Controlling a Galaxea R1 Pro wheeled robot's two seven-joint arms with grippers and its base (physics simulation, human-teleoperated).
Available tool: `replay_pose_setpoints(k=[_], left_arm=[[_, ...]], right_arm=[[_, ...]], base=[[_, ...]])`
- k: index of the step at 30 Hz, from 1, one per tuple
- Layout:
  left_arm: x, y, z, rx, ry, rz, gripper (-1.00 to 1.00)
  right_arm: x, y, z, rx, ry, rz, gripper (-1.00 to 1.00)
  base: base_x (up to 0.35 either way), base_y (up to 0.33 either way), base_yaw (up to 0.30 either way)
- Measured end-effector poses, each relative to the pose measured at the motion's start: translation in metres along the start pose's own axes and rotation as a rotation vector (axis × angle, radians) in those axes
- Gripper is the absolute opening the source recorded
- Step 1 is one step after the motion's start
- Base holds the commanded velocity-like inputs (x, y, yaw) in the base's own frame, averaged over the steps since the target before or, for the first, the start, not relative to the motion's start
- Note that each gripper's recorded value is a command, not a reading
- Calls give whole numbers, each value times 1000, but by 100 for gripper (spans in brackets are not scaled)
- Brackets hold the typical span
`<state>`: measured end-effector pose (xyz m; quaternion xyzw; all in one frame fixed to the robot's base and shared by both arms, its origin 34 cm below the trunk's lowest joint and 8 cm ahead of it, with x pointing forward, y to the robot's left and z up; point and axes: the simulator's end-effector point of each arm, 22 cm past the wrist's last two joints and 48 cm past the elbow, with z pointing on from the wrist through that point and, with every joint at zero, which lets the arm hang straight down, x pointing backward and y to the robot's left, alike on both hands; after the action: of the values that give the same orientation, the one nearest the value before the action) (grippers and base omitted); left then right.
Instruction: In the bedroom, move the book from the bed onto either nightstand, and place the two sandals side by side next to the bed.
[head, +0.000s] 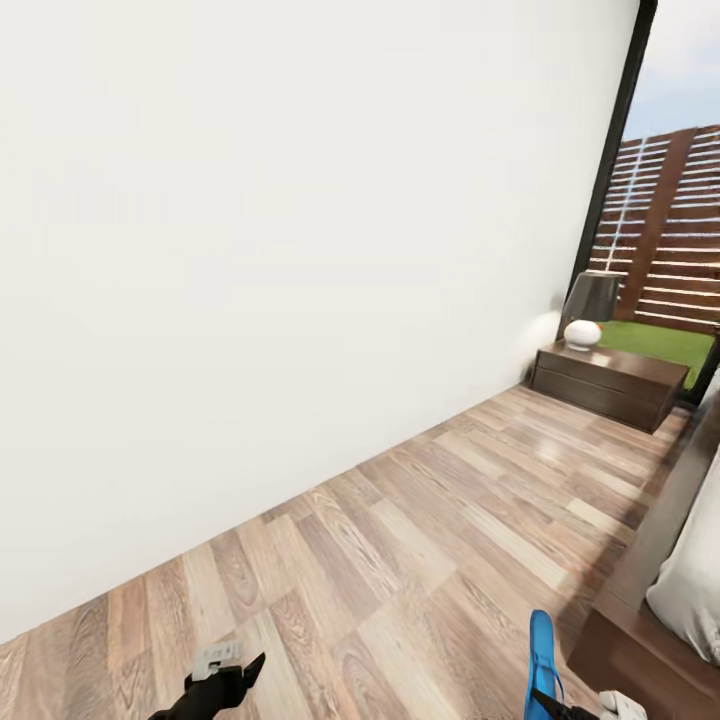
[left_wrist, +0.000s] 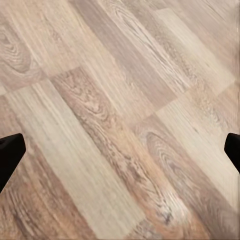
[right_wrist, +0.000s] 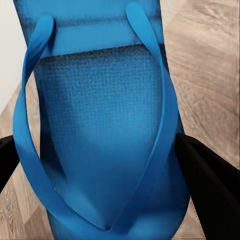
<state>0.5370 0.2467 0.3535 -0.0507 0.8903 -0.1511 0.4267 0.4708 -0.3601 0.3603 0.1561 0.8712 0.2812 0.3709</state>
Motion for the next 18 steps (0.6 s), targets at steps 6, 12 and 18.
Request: replay_pose_setpoints(k=[6, 12, 18], left_arm=[[29, 7, -6, -18, 58, -24, 100], [42, 8, -9, -22, 71, -29, 100], [44, -5, -8, -8, 62, -38, 100]], right_arm=[[14, -8, -5, 21, 21, 27, -100], [23, -14, -9, 37, 32, 49, -100], [21, -13, -9, 34, 27, 49, -100]], base=[[0, 0, -266], [0, 0, -263], [0, 0, -263]])
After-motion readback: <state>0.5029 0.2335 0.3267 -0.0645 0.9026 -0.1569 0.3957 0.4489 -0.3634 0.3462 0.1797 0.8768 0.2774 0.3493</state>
